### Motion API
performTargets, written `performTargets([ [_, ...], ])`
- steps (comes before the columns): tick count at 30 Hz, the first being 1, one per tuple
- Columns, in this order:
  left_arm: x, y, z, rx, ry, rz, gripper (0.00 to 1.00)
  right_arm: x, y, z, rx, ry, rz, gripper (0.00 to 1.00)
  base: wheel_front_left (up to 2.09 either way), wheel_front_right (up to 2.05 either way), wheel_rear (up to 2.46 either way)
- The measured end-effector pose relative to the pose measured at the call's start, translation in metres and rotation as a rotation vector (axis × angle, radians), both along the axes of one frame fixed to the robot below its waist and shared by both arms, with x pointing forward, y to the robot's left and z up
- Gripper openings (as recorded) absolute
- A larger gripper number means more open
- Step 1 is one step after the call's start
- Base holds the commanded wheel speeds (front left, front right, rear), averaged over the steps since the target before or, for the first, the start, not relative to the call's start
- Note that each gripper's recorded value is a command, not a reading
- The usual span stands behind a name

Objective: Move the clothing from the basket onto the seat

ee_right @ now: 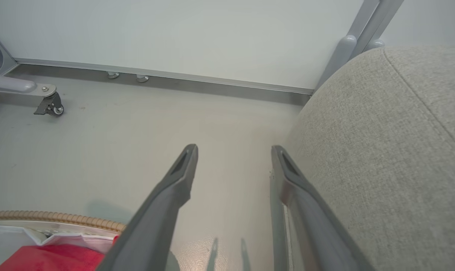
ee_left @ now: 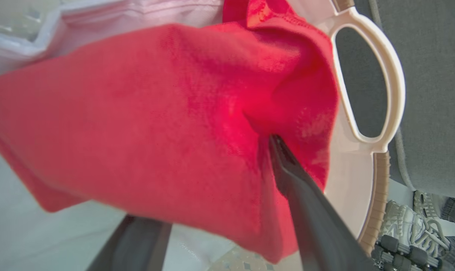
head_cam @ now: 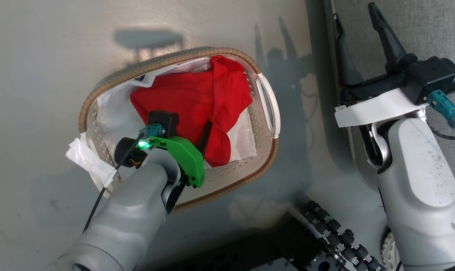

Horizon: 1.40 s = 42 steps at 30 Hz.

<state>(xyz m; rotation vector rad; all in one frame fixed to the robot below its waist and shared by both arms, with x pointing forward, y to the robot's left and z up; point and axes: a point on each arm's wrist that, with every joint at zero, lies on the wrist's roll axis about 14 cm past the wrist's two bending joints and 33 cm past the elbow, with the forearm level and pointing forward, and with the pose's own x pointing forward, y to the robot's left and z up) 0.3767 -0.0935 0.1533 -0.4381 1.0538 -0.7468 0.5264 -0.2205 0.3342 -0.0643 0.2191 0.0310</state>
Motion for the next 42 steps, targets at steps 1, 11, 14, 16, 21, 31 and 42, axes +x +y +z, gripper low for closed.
performTargets([
  [1,0.0,-0.001,0.0,-0.003,0.002,0.003,0.0,0.0,0.0,-0.001,0.001,0.002,0.001,1.0,0.0,0.0,0.0],
  [11,-0.013,0.004,0.023,0.003,-0.032,-0.039,0.0,-0.006,-0.003,0.017,0.017,-0.013,-0.021,1.0,0.0,0.0,0.0],
  [14,-0.007,0.01,0.039,-0.005,-0.064,-0.013,0.0,-0.011,-0.001,0.024,0.02,-0.012,-0.021,1.0,0.0,0.0,0.0],
  [16,-0.004,0.017,0.049,0.002,-0.101,-0.013,0.0,-0.015,0.003,0.03,0.029,-0.014,-0.016,1.0,0.0,0.0,0.0],
  [21,-0.006,0.025,0.086,-0.008,-0.199,-0.016,0.0,-0.031,0.013,0.048,0.06,-0.023,-0.006,1.0,0.0,0.0,0.0],
  [31,0.02,0.035,0.196,-0.078,-0.527,0.049,0.0,-0.079,0.027,0.074,0.127,-0.03,-0.011,1.0,0.0,0.0,0.0],
  [42,0.03,0.051,0.337,-0.173,-0.925,0.152,0.0,-0.125,0.054,0.101,0.178,-0.066,0.044,1.0,0.0,0.0,0.0],
])
